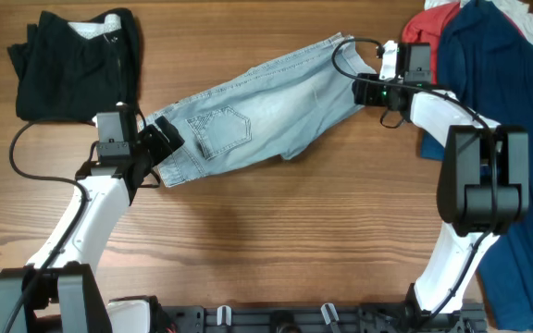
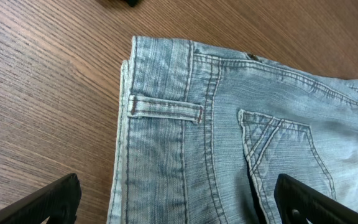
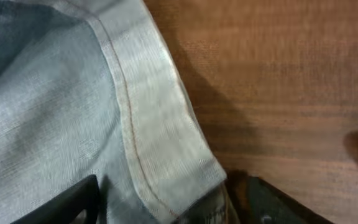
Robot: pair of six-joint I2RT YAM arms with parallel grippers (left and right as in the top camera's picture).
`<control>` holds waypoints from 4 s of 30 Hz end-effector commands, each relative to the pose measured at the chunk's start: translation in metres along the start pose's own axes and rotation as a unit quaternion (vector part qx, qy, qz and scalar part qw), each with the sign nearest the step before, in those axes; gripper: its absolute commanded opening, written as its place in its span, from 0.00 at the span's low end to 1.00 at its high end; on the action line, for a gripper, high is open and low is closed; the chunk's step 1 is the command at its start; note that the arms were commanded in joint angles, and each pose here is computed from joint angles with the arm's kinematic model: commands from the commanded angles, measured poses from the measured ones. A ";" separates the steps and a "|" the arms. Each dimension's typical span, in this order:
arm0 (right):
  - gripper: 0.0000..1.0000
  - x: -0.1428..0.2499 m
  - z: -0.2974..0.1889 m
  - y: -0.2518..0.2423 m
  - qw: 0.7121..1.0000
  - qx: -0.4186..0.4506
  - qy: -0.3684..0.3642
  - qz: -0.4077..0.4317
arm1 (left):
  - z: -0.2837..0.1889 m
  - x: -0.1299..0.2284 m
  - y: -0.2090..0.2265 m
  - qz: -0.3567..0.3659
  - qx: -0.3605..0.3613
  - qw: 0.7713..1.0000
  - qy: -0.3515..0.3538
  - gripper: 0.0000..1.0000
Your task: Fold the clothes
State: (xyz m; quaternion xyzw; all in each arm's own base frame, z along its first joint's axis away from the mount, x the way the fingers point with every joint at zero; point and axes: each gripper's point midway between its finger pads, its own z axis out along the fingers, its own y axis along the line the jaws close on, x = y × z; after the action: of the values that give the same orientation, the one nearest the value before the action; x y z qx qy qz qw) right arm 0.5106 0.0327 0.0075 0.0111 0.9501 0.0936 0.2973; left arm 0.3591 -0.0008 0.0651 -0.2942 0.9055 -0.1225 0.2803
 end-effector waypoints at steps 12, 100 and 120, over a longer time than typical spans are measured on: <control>0.04 0.031 -0.054 -0.068 0.963 0.061 0.074 0.252 | 0.003 0.005 0.001 0.012 -0.005 1.000 0.011 1.00; 0.08 0.018 -0.022 0.079 0.994 -0.098 0.049 -0.016 | -0.010 -0.019 -0.019 0.117 0.140 0.977 0.112 0.04; 0.04 0.038 -0.002 0.082 0.990 -0.119 0.078 -0.003 | -0.080 -0.097 0.006 0.131 -0.044 0.988 0.074 0.04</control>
State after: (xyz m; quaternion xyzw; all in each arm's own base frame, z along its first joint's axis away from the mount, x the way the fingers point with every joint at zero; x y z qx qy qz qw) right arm 0.4804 0.1057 0.0101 -0.0327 0.9543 0.1801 0.2362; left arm 0.3630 0.0425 0.1299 -0.1880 0.9607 -0.1237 0.1622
